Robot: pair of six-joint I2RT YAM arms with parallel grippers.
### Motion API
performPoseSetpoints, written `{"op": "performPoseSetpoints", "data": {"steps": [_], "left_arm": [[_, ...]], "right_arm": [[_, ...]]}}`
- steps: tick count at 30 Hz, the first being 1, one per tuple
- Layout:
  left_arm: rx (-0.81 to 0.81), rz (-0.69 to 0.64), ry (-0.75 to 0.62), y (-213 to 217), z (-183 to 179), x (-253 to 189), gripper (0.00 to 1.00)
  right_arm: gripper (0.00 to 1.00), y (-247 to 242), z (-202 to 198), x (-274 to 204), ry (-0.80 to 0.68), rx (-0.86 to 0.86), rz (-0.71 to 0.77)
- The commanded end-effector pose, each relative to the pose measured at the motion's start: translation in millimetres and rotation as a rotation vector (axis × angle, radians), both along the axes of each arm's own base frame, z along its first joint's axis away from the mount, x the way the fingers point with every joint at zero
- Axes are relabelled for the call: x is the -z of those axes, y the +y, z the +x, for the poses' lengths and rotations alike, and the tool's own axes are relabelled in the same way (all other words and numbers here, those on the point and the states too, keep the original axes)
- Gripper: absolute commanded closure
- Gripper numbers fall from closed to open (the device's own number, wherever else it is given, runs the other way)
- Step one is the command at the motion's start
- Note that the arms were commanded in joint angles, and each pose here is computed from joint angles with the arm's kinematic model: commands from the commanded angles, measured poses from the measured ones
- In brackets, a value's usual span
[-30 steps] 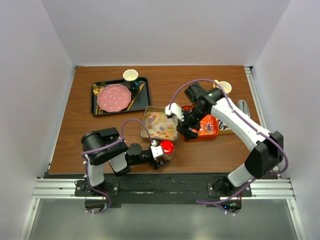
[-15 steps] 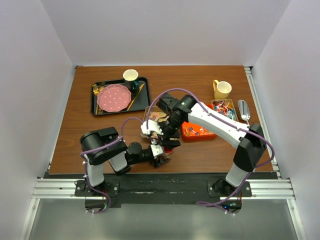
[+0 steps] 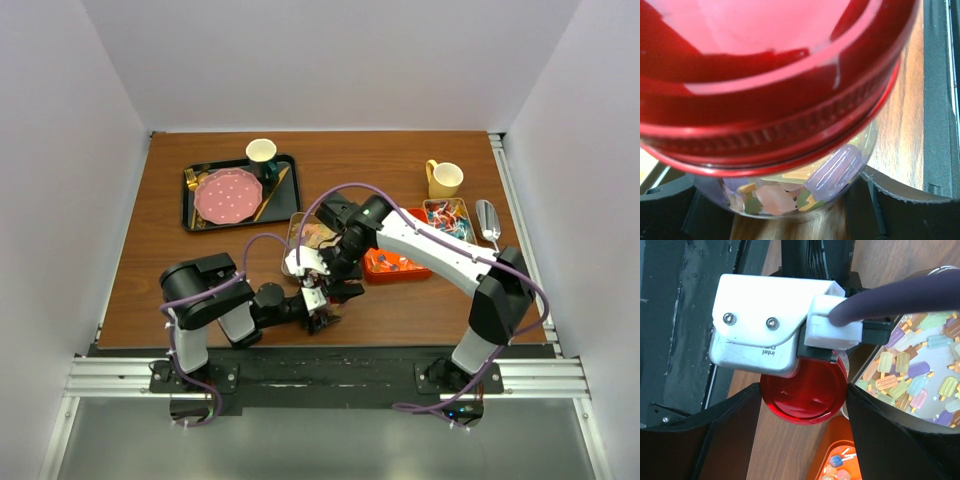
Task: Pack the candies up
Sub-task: Screw the bottle lid onto the packing bottle.
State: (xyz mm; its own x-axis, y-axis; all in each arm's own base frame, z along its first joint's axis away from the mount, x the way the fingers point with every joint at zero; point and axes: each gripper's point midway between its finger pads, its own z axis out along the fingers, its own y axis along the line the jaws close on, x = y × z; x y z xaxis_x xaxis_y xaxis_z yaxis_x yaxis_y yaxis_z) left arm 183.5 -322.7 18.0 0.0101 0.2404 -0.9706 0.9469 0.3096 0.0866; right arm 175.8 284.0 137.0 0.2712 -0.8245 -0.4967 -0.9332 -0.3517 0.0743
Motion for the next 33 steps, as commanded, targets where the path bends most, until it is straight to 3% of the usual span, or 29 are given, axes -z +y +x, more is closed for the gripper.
{"op": "performPoseSetpoints", "data": {"steps": [1,13,19,25,28,33], "left_arm": [[-0.043,-0.076,-0.075,-2,15,-20,1.00],[-0.073,-0.070,-0.062,1,22,-15,1.00],[-0.037,-0.037,-0.052,-2,18,-5,1.00],[-0.018,-0.030,-0.028,-5,15,0,1.00],[-0.015,-0.021,-0.024,-6,15,2,1.00],[-0.015,-0.024,-0.036,-5,15,-2,1.00]], "right_arm": [[0.29,-19,-14,-5,0.003,0.024,-0.031],[0.30,-75,-35,4,-0.033,0.087,-0.146],[0.30,-54,25,-44,-0.032,0.380,0.075],[0.25,-14,47,-48,-0.027,0.320,0.146],[0.25,-9,25,-35,0.005,0.146,0.068],[0.18,-10,13,-26,0.052,0.074,0.034]]}}
